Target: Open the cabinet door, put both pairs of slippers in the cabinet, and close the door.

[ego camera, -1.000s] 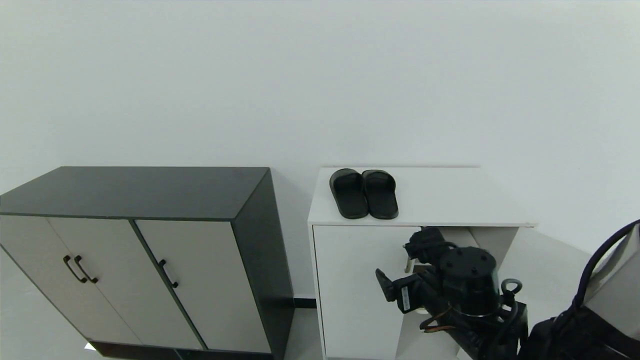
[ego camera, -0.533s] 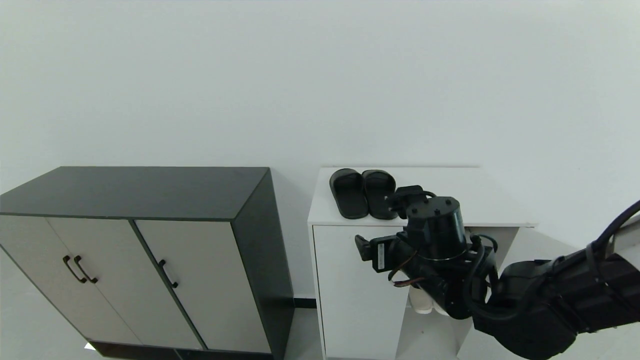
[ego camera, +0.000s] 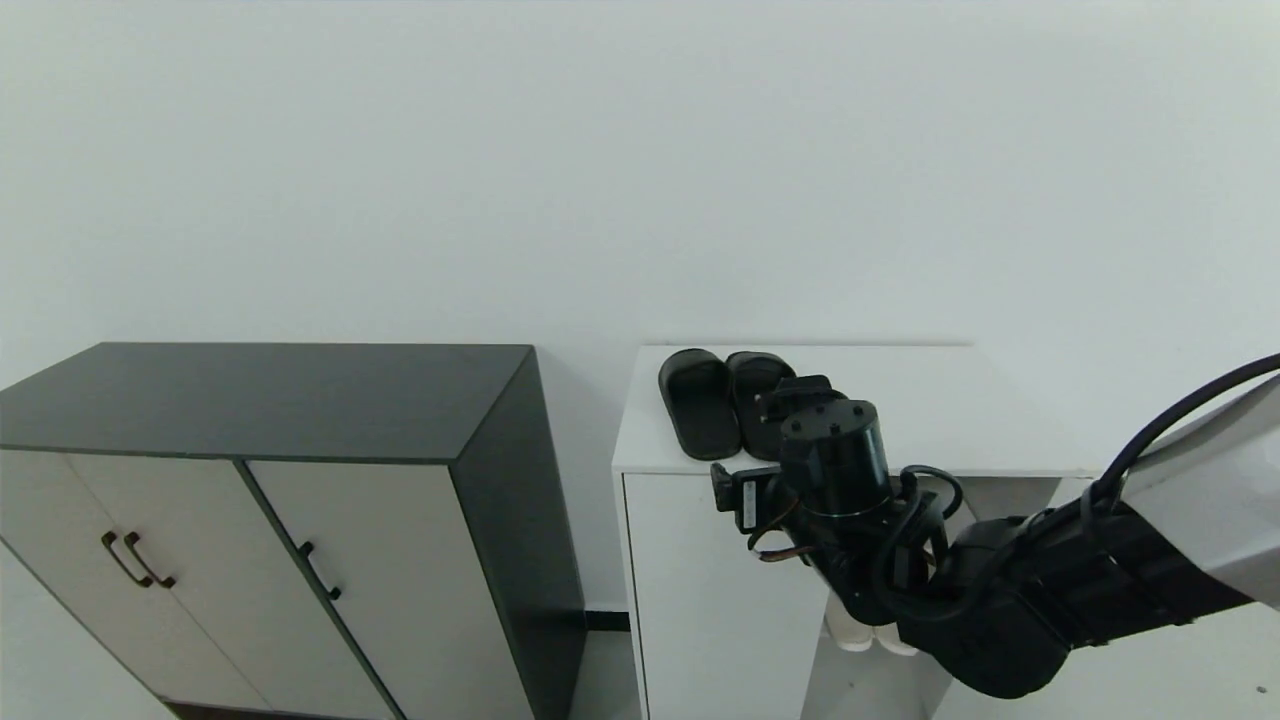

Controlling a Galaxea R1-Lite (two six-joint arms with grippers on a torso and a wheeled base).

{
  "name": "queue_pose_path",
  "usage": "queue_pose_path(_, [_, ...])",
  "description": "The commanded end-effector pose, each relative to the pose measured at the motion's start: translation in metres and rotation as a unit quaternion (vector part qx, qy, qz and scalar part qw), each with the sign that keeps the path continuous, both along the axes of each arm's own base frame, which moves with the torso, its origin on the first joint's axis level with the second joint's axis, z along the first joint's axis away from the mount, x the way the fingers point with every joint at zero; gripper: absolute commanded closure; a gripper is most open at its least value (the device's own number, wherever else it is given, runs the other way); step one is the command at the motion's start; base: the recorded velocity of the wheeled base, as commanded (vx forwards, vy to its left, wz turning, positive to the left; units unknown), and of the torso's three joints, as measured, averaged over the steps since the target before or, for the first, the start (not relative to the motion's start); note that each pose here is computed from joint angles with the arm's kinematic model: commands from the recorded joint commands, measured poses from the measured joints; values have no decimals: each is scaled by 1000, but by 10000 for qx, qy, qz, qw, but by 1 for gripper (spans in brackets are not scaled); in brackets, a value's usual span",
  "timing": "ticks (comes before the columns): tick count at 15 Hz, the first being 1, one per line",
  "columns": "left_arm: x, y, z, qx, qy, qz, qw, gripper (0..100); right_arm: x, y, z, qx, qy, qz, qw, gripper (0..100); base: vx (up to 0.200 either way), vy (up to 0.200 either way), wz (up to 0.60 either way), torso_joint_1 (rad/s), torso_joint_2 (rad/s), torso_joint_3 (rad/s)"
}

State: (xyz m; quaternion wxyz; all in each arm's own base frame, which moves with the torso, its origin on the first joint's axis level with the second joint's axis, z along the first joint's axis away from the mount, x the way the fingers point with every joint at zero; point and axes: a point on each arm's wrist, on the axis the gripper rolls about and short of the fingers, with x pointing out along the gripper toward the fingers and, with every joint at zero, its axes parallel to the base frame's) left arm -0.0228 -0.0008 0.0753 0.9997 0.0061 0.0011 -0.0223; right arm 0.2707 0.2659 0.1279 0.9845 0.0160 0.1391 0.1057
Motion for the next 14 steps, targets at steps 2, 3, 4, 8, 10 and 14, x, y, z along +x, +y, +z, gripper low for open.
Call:
queue_pose_path(2, [0, 0, 0, 0, 3, 1, 10000, 100, 0, 1, -3, -24, 19, -1, 10000, 0, 200, 0, 0, 12, 2, 0])
queue_pose_path(3, [0, 0, 0, 0, 3, 1, 10000, 100, 1, 1, -3, -28, 26, -1, 10000, 0, 200, 0, 0, -2, 7, -2])
queue_pose_path(4, [0, 0, 0, 0, 3, 1, 10000, 100, 3, 0, -5, -39, 37, -24, 10000, 0, 200, 0, 0, -2, 7, 2])
queue_pose_path(8, [0, 0, 0, -8, 3, 1, 10000, 100, 10, 3, -19, -77, 74, -63, 9999, 0, 100, 0, 0, 1, 1, 1])
queue_pose_path(10, [0, 0, 0, -16, 3, 1, 10000, 100, 18, 9, -26, -68, 57, -91, 9999, 0, 0, 0, 0, 0, 0, 0])
queue_pose_path(14, [0, 0, 0, -16, 3, 9, 10000, 100, 54, 10, -33, -137, -82, -310, 9994, 0, 0, 0, 0, 0, 0, 0])
